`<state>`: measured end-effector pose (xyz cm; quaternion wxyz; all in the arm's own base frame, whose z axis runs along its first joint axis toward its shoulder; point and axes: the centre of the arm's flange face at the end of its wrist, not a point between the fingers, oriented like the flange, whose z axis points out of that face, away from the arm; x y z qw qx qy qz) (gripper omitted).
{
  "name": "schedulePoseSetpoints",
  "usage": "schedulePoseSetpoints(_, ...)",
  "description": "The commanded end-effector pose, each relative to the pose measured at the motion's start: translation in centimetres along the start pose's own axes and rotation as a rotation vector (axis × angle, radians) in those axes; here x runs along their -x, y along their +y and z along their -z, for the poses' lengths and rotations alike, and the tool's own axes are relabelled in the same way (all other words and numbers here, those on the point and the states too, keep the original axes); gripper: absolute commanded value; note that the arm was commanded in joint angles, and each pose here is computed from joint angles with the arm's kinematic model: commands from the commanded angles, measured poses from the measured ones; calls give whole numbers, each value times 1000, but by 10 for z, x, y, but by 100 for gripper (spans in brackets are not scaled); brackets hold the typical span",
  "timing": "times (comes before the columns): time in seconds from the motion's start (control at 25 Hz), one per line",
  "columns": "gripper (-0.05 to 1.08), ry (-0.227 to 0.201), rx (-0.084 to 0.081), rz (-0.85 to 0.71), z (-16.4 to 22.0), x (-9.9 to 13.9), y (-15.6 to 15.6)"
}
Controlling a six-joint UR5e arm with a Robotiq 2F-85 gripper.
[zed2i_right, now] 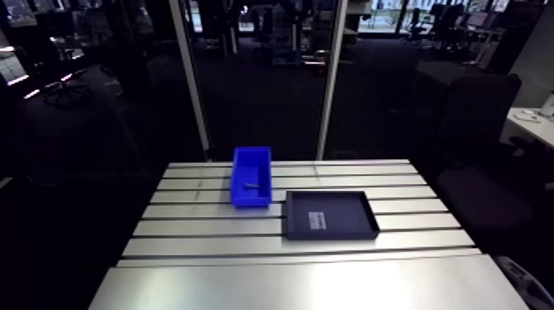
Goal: Pick up the M10 bolt from the tray and put it into the blue bin.
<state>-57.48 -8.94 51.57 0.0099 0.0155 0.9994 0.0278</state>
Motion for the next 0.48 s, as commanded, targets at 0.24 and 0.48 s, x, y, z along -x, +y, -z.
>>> schedulePoseSetpoints(0.24,1,-4,1,3,-2,0,-1)
schedulePoseSetpoints(0.48,1,-7,1,5,-2,1,-1)
